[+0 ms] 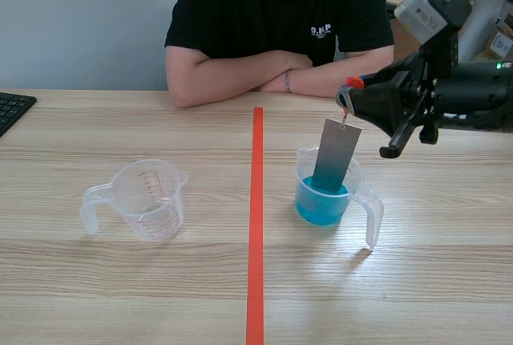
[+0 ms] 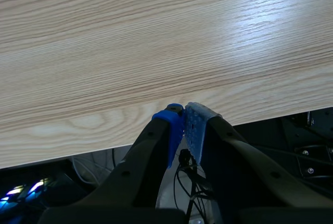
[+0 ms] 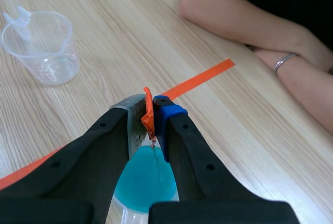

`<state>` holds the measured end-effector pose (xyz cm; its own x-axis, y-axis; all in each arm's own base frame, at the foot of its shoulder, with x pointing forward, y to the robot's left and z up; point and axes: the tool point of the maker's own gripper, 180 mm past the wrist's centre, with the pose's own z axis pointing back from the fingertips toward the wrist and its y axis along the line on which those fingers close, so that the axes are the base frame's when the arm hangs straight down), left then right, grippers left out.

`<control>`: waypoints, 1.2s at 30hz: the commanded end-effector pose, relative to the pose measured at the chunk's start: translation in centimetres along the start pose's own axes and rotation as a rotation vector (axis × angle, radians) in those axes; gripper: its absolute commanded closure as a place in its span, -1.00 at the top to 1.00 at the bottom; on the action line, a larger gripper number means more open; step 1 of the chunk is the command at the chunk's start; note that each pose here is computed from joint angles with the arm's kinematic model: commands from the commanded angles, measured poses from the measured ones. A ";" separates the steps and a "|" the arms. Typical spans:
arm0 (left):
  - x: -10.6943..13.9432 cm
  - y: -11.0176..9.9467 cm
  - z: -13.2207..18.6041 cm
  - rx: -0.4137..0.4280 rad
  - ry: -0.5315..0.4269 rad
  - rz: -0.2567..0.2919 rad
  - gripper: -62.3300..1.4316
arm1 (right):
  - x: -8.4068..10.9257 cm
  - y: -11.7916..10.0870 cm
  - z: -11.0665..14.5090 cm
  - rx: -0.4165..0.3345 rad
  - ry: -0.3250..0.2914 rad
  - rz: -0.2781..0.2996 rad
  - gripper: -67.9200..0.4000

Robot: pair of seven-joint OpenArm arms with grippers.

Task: Do the redox reaction experiment.
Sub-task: 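Lower the plate into the blue solution, then hold the plate still in the solution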

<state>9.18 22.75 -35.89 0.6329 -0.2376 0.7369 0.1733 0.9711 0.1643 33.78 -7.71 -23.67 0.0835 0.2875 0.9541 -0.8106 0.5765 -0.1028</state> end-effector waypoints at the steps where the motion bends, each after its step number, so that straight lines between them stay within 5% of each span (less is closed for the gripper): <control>1: 0.4 -0.1 0.1 -0.006 -0.014 0.000 -0.81 | 0.8 -0.2 -0.1 -0.002 -0.031 0.011 -0.94; 10: 0.6 -0.1 -0.1 -0.004 -0.023 0.001 -0.81 | -1.0 0.2 -0.5 0.009 -0.017 -0.007 -0.94; 36: 0.7 0.0 -0.1 -0.007 -0.023 -0.004 -0.81 | -1.1 0.3 -0.5 0.010 -0.017 -0.008 -0.94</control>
<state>9.34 22.79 -35.84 0.6293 -0.2430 0.7382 0.1779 0.9697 0.1674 33.58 -7.32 -25.34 0.0973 0.2572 0.9615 -0.8137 0.5768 -0.0720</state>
